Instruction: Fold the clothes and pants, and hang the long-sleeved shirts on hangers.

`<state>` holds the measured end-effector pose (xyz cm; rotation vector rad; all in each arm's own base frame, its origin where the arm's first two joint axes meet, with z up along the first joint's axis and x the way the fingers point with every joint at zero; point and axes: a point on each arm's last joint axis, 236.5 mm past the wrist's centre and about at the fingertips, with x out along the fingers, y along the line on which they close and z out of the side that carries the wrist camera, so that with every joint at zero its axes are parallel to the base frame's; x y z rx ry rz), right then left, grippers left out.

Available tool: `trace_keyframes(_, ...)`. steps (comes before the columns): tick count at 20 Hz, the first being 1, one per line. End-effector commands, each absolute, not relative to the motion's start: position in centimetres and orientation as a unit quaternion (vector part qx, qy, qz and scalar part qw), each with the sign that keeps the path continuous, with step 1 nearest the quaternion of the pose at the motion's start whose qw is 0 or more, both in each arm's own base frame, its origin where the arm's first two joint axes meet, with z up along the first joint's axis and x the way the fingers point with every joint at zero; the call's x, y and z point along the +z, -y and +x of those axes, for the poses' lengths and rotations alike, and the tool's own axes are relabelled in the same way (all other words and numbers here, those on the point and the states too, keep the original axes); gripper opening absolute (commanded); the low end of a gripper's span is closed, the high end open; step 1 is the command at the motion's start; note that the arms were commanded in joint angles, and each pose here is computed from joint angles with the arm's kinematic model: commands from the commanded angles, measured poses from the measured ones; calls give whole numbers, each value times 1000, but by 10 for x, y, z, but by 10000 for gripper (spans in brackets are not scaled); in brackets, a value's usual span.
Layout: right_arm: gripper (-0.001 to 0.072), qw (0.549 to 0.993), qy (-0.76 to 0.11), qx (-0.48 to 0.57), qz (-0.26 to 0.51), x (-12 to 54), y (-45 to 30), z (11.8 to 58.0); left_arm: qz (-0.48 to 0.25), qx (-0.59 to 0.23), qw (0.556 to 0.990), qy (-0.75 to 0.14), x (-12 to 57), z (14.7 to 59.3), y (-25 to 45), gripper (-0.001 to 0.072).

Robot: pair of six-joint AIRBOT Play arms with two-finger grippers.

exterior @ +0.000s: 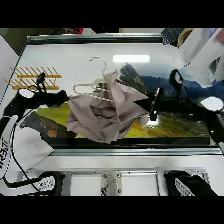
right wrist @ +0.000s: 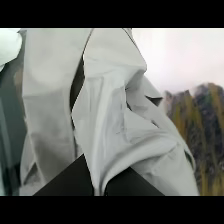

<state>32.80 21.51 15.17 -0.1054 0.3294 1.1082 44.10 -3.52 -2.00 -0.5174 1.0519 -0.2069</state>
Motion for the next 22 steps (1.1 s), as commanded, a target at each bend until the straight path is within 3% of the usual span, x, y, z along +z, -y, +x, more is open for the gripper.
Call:
trace_keyframes(1, 7, 873, -138, 464, -56, 157, -235, 353, -210, -82, 849, -478, 7, 450, -4, 183)
trace_keyframes(2, 7, 879, -141, 453, -46, 158, -232, 358, -214, -84, 845, -482, 11, 448, -5, 567)
trace_keyframes(3, 7, 880, -143, 452, -43, 158, -231, 358, -234, -79, 833, -494, 12, 442, -6, 605)
trace_keyframes(7, 7, 879, -143, 452, -43, 158, -231, 358, -261, -80, 800, -535, -1, 391, 14, 605)
trace_keyframes(12, 7, 880, -143, 452, -43, 158, -231, 358, -261, -109, 756, -590, -37, 301, 99, 605)
trace_keyframes(22, 7, 880, -142, 452, -43, 158, -231, 358, -182, -171, 695, -674, -99, 233, 224, 605)
